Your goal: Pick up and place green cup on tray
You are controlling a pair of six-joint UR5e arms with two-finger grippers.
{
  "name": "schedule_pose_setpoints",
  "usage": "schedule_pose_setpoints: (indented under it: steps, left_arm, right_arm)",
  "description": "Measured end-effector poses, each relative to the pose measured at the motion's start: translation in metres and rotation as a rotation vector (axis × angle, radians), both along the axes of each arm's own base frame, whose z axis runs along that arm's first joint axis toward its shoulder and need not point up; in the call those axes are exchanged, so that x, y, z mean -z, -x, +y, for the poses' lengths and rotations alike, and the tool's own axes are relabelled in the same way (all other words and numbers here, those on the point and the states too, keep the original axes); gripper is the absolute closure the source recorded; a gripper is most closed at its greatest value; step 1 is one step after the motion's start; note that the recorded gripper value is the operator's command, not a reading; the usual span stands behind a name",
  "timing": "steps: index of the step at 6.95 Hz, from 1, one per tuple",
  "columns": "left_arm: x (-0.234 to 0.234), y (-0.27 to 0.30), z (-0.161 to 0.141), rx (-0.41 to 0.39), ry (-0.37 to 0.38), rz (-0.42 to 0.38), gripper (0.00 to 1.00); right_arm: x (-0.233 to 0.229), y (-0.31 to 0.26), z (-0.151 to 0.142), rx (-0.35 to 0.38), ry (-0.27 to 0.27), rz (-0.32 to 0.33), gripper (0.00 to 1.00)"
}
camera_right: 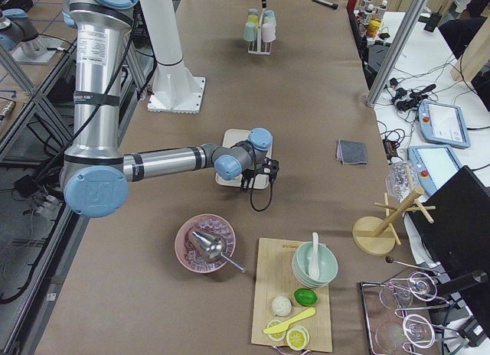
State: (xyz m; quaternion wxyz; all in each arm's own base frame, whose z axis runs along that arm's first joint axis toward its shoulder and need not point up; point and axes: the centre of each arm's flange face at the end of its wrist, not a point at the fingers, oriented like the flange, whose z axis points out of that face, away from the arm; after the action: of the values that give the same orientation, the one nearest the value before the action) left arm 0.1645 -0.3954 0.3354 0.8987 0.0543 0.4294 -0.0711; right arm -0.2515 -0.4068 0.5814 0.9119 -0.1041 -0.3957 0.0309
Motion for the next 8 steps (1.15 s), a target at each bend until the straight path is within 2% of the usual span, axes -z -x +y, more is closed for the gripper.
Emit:
schedule_pose_setpoints:
  steps: [2,5,8]
  left_arm:
    - [0.009,0.01,0.015,0.013,0.001,0.016,0.02]
    - [0.012,0.01,0.027,-0.004,0.002,0.024,0.02]
    - [0.026,-0.033,0.036,0.0,0.031,0.02,0.02]
  right_arm:
    - [-0.005,-0.001,0.002,0.0,0.017,0.005,0.5]
    - [-0.006,0.001,0.001,-0.024,0.047,0.015,0.62]
    - [-0.009,0.001,0.001,-0.03,0.058,0.021,0.73]
